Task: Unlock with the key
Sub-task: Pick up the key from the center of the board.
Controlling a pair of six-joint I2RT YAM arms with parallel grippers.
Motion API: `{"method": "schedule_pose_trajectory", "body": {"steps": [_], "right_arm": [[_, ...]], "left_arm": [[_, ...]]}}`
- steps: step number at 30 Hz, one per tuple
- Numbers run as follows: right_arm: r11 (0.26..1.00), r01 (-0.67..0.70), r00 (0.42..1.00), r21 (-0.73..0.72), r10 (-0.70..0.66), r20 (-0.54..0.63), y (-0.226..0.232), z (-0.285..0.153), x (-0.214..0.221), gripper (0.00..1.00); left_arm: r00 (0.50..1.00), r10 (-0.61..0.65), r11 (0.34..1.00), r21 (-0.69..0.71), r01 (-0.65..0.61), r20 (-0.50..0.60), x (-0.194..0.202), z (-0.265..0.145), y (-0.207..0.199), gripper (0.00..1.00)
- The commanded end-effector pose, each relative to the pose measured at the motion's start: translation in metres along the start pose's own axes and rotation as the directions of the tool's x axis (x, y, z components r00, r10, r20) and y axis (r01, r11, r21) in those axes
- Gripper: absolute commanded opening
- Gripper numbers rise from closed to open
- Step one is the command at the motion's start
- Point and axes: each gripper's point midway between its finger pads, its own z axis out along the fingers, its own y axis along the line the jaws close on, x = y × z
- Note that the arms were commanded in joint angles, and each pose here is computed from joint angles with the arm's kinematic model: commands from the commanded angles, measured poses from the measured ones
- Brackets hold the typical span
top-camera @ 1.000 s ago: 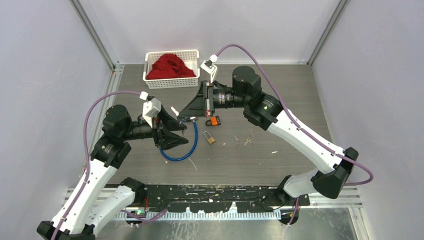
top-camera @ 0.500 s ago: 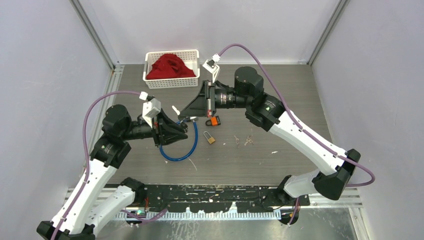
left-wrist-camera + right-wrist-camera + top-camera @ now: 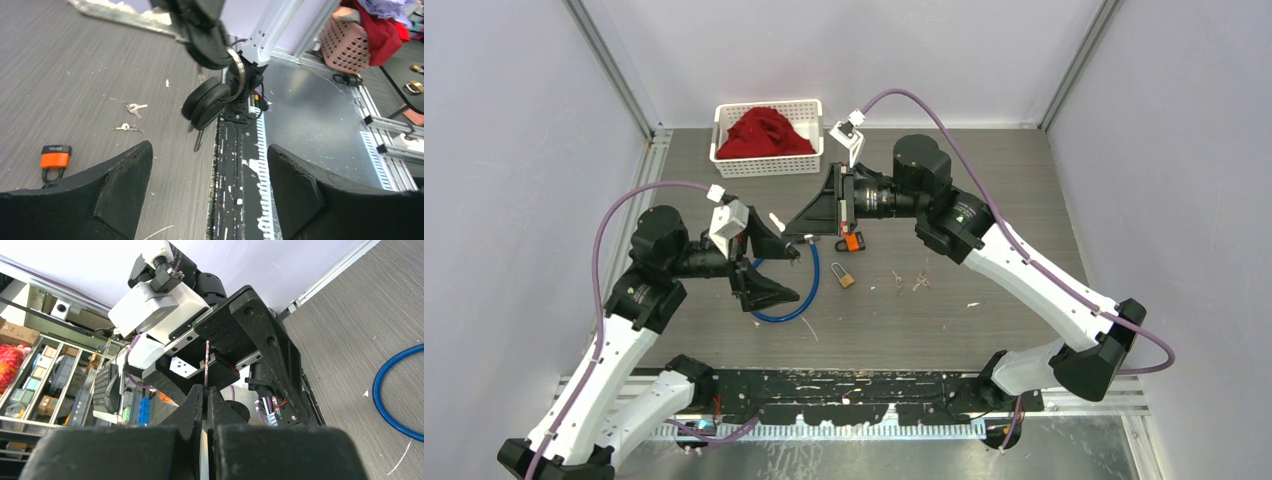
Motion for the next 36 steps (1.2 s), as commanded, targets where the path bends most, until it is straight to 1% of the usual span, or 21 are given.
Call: {"method": "schedule_pose_trajectory", "body": {"steps": [1,4,9,17,20,22,26,32,36], "right_arm": [[0.997,0.06,0.998,-0.048,-0.058,0.035,0.021,-0.009,-0.006,0.01],[0.997,0.058,0.998,-0.05,-0.056,0.034,0.021,-0.008,-0.005,0.01],[0.997,0.056,0.998,-0.051,-0.054,0.035,0.02,-0.009,-0.005,0.01],[0.997,0.055,0.998,-0.049,-0.053,0.037,0.02,-0.009,-0.004,0.01],[0.997,0.057,0.998,-0.042,-0.055,0.037,0.018,-0.009,-0.004,0.01],[0.997,0.058,0.998,-0.04,-0.057,0.038,0.018,-0.009,-0.004,0.01],[0.997,0.066,0.997,-0.029,-0.065,0.035,0.018,-0.01,-0.006,0.01],[0.998,0.064,0.998,-0.019,-0.064,0.02,0.016,-0.008,-0.005,0.01],[0.997,0.072,0.997,-0.017,-0.072,0.005,0.017,-0.009,-0.003,0.01]], "left_arm": [[0.999,0.043,0.993,0.11,-0.044,0.011,-0.015,-0.003,-0.023,0.84],[0.999,0.048,0.994,0.097,-0.05,0.014,-0.016,-0.002,-0.02,0.82],[0.998,0.06,0.996,0.071,-0.062,0.027,-0.022,0.0,-0.013,0.74],[0.999,0.04,0.998,0.053,-0.041,0.029,-0.024,0.003,-0.006,0.43],[0.999,0.043,0.998,0.054,-0.044,0.026,-0.024,0.002,-0.006,0.3],[0.999,0.053,0.997,0.058,-0.054,0.013,-0.02,0.001,-0.008,0.25],[0.998,0.063,0.996,0.066,-0.062,-0.016,-0.013,-0.002,-0.011,0.2],[0.995,0.094,0.995,0.047,-0.092,-0.028,-0.013,-0.004,-0.011,0.15],[0.989,0.127,0.991,0.051,-0.123,-0.079,-0.004,-0.009,-0.013,0.11]]}}
